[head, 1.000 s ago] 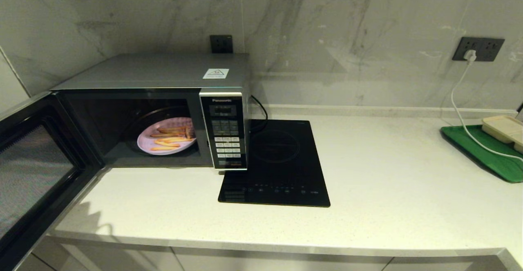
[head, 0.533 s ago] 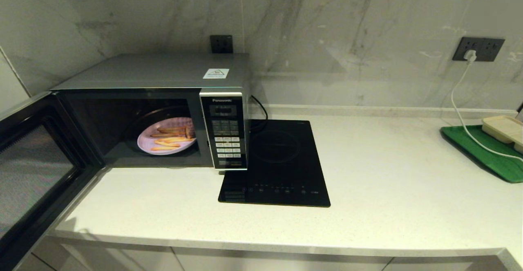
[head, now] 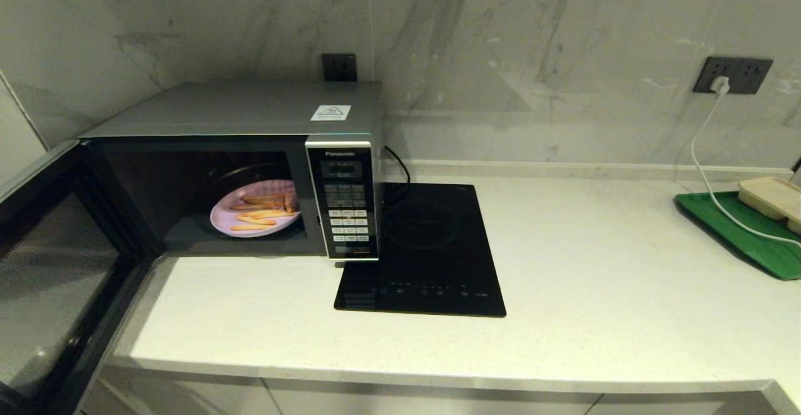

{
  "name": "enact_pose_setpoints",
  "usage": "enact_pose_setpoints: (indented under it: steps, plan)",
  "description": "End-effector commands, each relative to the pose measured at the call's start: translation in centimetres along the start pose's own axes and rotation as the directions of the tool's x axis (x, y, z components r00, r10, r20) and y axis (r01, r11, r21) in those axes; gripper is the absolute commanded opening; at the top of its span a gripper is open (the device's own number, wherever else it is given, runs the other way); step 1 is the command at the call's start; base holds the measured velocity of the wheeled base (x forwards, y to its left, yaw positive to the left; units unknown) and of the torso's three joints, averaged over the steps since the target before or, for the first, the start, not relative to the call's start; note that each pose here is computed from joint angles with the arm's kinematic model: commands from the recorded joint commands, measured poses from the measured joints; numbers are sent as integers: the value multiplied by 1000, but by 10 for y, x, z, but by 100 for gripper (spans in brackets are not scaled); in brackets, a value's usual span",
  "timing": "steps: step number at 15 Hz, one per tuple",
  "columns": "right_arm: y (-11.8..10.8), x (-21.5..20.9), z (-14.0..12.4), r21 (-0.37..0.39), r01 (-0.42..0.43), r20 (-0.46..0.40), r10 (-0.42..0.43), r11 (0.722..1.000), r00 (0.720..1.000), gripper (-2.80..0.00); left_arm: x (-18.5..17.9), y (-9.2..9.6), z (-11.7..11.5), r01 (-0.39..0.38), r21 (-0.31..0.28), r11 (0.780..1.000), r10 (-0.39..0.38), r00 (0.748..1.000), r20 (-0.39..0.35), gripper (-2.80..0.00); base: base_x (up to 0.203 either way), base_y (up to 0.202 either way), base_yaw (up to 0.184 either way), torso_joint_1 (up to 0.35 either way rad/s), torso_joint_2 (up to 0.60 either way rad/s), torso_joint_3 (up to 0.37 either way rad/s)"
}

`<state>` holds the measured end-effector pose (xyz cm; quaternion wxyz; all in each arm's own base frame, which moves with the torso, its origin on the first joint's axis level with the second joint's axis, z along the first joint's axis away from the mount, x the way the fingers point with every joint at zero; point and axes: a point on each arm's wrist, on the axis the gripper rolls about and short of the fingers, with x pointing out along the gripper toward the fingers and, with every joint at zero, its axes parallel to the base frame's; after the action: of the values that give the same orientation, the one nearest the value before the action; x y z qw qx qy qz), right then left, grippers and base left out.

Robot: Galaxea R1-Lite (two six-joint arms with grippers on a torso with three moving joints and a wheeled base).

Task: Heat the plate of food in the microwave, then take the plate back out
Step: Close the microwave oven

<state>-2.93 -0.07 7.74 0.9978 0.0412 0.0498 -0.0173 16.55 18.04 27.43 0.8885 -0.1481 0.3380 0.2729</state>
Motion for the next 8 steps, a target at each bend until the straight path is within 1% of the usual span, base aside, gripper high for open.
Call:
enact_pose_setpoints:
  steps: [1, 3, 5, 7, 8]
  plan:
    - [0, 0, 0, 0, 1, -2, -1, 1000, 1000, -280, -5, -12, -5, 34, 24, 999, -34, 999, -2, -280, 0, 0, 0, 0, 0, 0]
    - [0, 0, 0, 0, 0, -2, 0, 1000, 1000, -280, -16, -30, -11, 86, 48, 995, -86, 996, 6, -280, 0, 0, 0, 0, 0, 0]
    - [0, 0, 0, 0, 0, -2, 0, 1000, 1000, -280, -28, -52, -16, 154, 64, 986, -155, 988, 5, -280, 0, 0, 0, 0, 0, 0]
    - [0, 0, 0, 0, 2, -2, -2, 1000, 1000, -280, -41, -75, -26, 239, 89, 967, -237, 971, -30, -280, 0, 0, 0, 0, 0, 0]
    - [0, 0, 0, 0, 0, -2, 0, 1000, 1000, -280, -46, -88, -33, 288, 98, 953, -283, 957, -57, -280, 0, 0, 0, 0, 0, 0]
